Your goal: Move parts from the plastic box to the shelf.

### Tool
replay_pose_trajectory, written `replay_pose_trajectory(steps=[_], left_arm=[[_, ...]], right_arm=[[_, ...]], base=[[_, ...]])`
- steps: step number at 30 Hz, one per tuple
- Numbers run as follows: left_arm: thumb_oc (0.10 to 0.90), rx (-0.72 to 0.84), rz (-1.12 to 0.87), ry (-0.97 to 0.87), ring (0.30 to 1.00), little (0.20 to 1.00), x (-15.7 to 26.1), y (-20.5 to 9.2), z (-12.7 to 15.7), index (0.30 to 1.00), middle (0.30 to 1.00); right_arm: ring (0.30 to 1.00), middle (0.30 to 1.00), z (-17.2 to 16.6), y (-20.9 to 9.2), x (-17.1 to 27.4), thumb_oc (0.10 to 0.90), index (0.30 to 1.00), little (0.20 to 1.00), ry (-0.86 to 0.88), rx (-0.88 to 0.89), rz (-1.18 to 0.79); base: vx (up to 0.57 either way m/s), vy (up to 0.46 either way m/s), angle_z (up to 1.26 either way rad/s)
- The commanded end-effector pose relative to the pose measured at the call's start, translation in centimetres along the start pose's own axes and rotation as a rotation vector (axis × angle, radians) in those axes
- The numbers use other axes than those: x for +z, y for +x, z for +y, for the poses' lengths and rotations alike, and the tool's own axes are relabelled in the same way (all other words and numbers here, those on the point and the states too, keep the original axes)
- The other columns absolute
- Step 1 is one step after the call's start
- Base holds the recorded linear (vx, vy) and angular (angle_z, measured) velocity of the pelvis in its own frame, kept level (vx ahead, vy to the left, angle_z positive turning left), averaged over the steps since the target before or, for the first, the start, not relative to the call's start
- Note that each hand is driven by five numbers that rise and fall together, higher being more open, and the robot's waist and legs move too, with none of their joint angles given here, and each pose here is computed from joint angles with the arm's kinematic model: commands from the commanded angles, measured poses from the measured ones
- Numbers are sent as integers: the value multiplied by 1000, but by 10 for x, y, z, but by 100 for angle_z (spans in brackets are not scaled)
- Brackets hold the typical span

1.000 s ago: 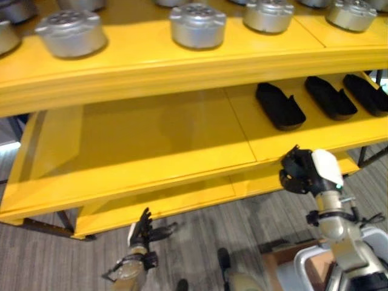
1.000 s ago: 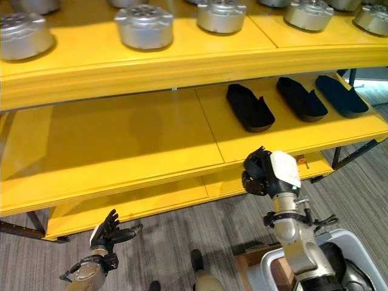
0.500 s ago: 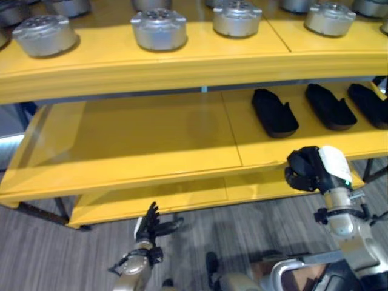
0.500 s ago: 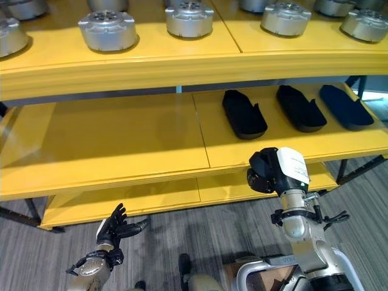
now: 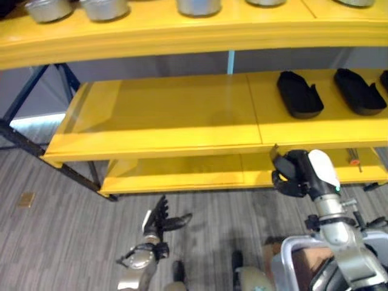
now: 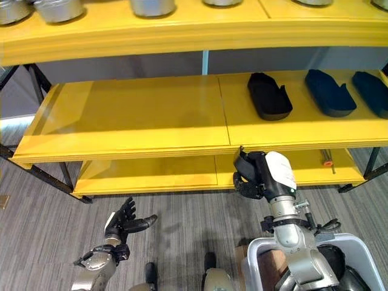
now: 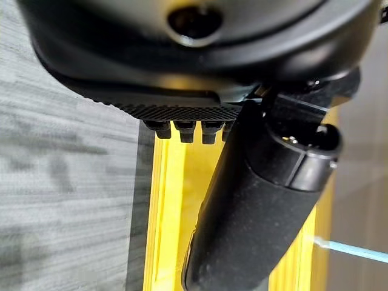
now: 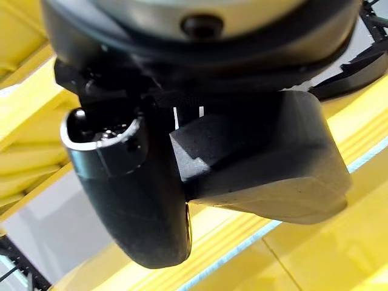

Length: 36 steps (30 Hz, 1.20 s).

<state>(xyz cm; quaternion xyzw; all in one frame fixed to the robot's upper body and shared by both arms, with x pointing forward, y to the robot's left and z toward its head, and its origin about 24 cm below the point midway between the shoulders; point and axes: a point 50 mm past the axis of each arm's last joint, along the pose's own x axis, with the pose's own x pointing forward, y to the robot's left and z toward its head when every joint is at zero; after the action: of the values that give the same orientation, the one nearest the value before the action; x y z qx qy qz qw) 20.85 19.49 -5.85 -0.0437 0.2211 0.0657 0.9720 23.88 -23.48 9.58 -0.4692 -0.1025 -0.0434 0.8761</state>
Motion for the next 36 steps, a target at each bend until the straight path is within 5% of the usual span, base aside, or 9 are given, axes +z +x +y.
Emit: replay_pose_trajectory(steps=[1, 16, 29, 36], left_arm=[[900, 22, -198, 97, 1000, 1000, 40, -2, 21, 1000, 1000], [900, 47, -172, 79, 1000, 1000, 33, -5, 26, 1000, 1000], [900, 46, -156, 52, 1000, 1000, 31, -8, 27, 1000, 1000], [900, 12, -114, 34, 1000, 1000, 24, -11, 23, 1000, 1000]], right_arm=[[300, 300, -36, 28, 42, 400, 300, 300, 21, -215, -237], [300, 300, -20, 40, 74, 400, 300, 300, 116, -116, -367], [300, 300, -32, 55, 162, 400, 300, 300, 336, -19, -749], [300, 300, -40, 64, 194, 400, 300, 300, 612, 157, -856]], base=[[49, 92, -27], [31, 32, 2], [-2, -5, 5], [1, -1, 1]])
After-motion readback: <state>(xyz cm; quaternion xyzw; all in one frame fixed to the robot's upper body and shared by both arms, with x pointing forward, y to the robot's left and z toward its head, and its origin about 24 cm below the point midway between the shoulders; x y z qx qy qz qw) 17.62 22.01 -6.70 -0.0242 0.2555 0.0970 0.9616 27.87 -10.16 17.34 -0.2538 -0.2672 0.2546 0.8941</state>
